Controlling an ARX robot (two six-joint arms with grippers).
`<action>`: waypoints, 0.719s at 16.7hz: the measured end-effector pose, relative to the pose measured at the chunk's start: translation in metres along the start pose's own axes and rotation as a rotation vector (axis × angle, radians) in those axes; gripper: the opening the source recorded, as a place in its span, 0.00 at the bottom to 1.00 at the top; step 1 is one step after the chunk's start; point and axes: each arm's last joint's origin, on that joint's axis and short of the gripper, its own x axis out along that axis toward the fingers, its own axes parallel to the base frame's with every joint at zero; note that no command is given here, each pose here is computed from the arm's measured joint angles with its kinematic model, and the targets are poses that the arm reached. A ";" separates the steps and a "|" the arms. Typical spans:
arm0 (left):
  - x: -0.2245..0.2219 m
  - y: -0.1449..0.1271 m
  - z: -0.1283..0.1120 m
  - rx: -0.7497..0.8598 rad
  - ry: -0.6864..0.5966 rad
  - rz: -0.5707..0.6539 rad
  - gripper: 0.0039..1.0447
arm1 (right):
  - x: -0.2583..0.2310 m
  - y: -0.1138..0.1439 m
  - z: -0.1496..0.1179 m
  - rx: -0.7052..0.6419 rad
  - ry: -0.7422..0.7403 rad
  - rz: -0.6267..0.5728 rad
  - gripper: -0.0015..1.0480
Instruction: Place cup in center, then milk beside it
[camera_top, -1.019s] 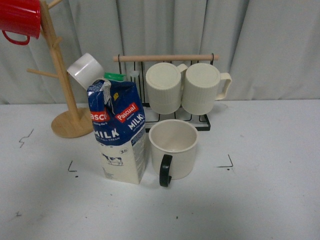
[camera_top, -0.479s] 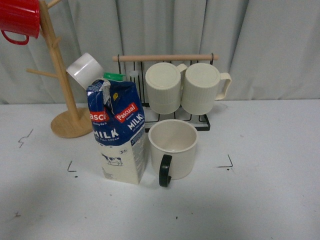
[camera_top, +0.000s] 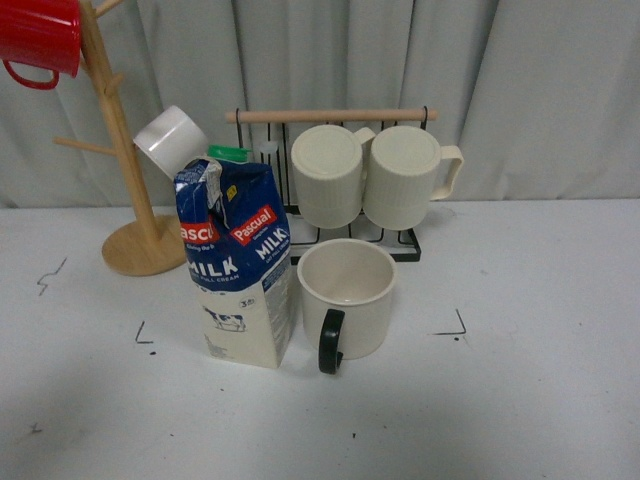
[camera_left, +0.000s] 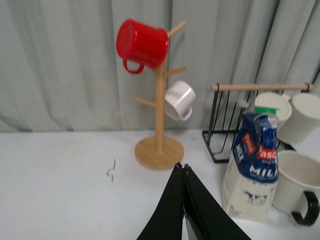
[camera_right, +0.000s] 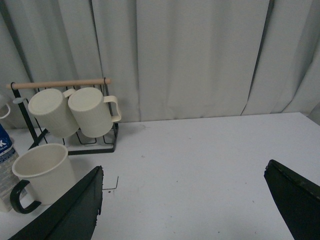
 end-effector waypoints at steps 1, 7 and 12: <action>-0.002 0.000 -0.007 0.000 0.010 0.000 0.01 | 0.000 0.000 0.000 0.000 0.000 0.000 0.94; -0.010 0.000 -0.007 0.000 0.010 0.001 0.01 | 0.000 0.000 0.000 0.000 0.000 0.000 0.94; -0.019 0.000 -0.009 0.000 0.013 0.001 0.01 | 0.000 0.000 0.000 0.000 0.000 0.000 0.94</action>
